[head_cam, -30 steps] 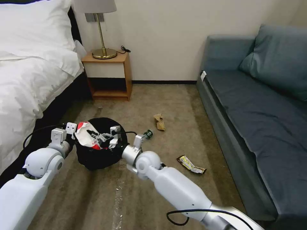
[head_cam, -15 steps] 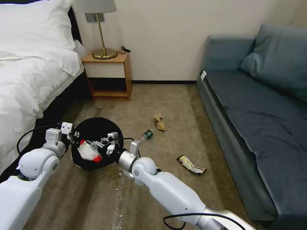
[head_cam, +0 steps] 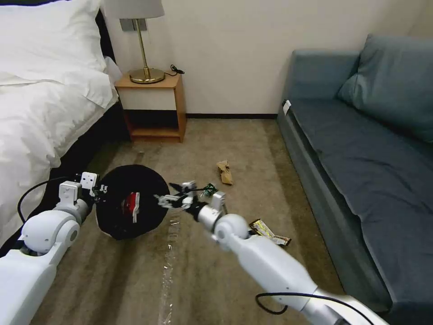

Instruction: Pick up the trash bin, then pick up the garbage on the floor and place it into the trash bin.

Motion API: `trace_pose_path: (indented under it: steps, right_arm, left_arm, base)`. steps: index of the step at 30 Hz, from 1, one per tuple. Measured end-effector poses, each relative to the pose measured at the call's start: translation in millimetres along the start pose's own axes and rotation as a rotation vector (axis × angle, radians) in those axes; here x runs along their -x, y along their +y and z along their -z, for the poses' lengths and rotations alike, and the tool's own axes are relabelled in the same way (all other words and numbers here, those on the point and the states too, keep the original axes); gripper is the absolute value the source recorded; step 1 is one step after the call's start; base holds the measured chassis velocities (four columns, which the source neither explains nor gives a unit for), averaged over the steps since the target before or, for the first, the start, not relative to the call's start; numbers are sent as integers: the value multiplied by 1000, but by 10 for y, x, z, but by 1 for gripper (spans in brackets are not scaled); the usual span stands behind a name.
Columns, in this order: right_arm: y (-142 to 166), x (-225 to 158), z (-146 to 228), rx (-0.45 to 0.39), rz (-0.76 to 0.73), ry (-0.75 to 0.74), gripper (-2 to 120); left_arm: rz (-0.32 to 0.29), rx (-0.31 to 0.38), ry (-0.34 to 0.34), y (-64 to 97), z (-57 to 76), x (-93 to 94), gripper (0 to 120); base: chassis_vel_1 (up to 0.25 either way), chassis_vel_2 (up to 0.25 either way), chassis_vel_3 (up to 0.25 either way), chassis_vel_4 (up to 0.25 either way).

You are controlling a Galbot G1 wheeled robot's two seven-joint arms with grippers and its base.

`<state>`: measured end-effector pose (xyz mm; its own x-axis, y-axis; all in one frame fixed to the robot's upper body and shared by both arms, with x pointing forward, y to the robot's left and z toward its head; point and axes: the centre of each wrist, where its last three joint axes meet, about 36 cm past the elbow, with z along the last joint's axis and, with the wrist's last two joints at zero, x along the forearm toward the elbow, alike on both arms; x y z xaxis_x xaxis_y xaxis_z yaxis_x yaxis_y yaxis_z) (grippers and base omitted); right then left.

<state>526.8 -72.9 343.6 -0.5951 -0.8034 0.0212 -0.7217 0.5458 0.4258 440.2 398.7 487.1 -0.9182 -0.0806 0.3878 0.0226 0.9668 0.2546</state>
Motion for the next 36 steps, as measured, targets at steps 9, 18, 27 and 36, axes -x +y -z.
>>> trace_pose_path:
  steps: [9,18,27,36]
  right_arm:
    - [-899,-529,-244,-158,-221,134,100]
    - [-1451,-1112,-546,-189,-455,308,100]
    - [-1774,-1703,-846,-190,-574,385,100]
    - [-1772,-1986,-1021,-195,-602,409,100]
  left_arm:
    - [-3,4,-10,-40,0,33,6]
    - [-1,36,-6,9,-174,152,6]
    - [-12,9,-16,-23,-332,239,6]
    - [-28,13,-21,-112,-361,224,6]
  base:
    - [0,0,0,0]
    - [0,0,0,0]
    - [0,0,0,0]
    - [0,0,0,0]
